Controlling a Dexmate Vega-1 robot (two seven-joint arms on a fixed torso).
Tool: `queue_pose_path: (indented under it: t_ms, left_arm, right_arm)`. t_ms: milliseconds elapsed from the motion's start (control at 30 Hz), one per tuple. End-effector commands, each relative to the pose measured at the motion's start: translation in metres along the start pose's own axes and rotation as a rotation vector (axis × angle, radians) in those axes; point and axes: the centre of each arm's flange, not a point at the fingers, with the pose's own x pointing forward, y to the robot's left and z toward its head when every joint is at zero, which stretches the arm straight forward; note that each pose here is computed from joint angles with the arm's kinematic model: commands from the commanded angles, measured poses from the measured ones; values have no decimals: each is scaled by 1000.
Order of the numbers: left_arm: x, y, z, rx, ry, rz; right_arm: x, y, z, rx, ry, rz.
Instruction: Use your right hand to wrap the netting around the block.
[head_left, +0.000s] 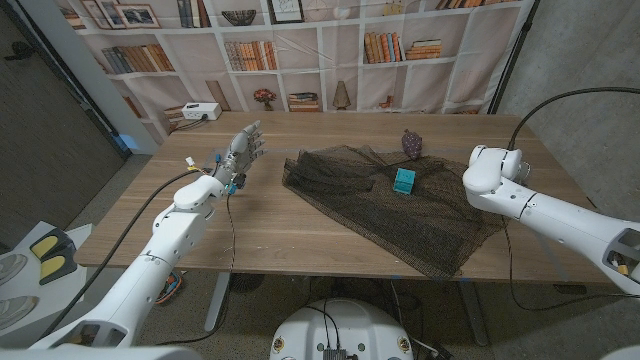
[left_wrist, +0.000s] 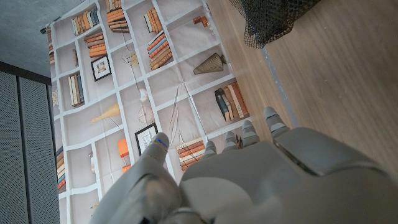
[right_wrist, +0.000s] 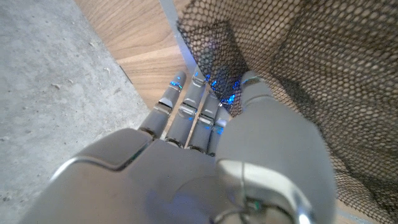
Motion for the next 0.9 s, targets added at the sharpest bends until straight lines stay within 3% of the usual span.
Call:
queue_pose_path:
  t_ms: [33,300,467,667,900]
  left_arm:
    - [-2,-1,0,-1,1,3]
    - [-5,-1,-1,-5,6,8]
    - [-7,-1,-2,-6,4,12]
    - [-8,-1,-1,-9,-2,13]
    - [-9,-2,-2,-12,-5,10]
  right_arm:
    - [-18,-1,1,40,-62,-299]
    - [-33,-1,1,129,-107,-489]
    - [-42,-4,-5,286,-200,-542]
    - [-50,-14,-12,484,-391,-478]
    - [-60,-24,-15,590,-619,-377]
